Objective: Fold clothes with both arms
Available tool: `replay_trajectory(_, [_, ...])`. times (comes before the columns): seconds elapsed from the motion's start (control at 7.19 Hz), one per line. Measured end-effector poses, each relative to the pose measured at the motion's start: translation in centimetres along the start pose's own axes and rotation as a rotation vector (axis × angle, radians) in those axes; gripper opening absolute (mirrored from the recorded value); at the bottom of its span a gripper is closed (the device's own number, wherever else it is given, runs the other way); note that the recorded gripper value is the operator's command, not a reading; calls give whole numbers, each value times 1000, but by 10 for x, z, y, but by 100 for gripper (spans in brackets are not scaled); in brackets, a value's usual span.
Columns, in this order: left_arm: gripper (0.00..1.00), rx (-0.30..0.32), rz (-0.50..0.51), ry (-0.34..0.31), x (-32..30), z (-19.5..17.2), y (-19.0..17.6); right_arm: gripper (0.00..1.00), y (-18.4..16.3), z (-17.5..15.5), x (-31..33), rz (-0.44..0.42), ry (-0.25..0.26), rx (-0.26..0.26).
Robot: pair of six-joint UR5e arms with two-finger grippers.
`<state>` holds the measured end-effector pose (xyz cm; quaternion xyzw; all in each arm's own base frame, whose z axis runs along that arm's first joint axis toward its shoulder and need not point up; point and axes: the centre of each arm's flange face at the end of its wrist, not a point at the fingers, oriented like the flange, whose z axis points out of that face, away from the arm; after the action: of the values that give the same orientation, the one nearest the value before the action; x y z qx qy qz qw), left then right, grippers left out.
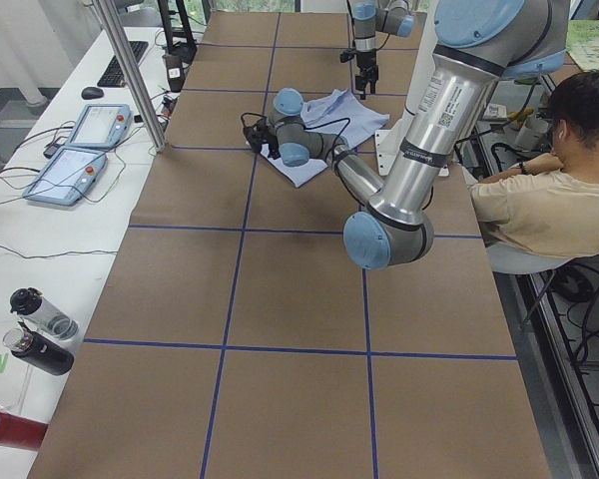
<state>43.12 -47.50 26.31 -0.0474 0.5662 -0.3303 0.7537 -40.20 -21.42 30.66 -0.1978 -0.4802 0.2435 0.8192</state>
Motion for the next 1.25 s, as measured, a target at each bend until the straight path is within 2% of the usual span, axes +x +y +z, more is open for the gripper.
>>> replay_trajectory(0.28, [69,22,-16,-74,-40,15,27,100,-63,-8,-49,69,-89,113])
replay_trajectory(0.56, [68,33,-42,-85,-77,28,29,100,-116,-11,-87,118,-134,200])
replay_trajectory(0.7, [63,21,-61,-76,-89,39,37,100,-130,-11,-93,116,-137,224])
replay_trajectory(1.11, [59,-3,-59,-90,-107,66,71,100,-143,-6,-96,108,-133,254])
replay_trajectory(1.25, [51,-6,-57,-92,-107,68,75,100,-145,-5,-96,110,-131,258])
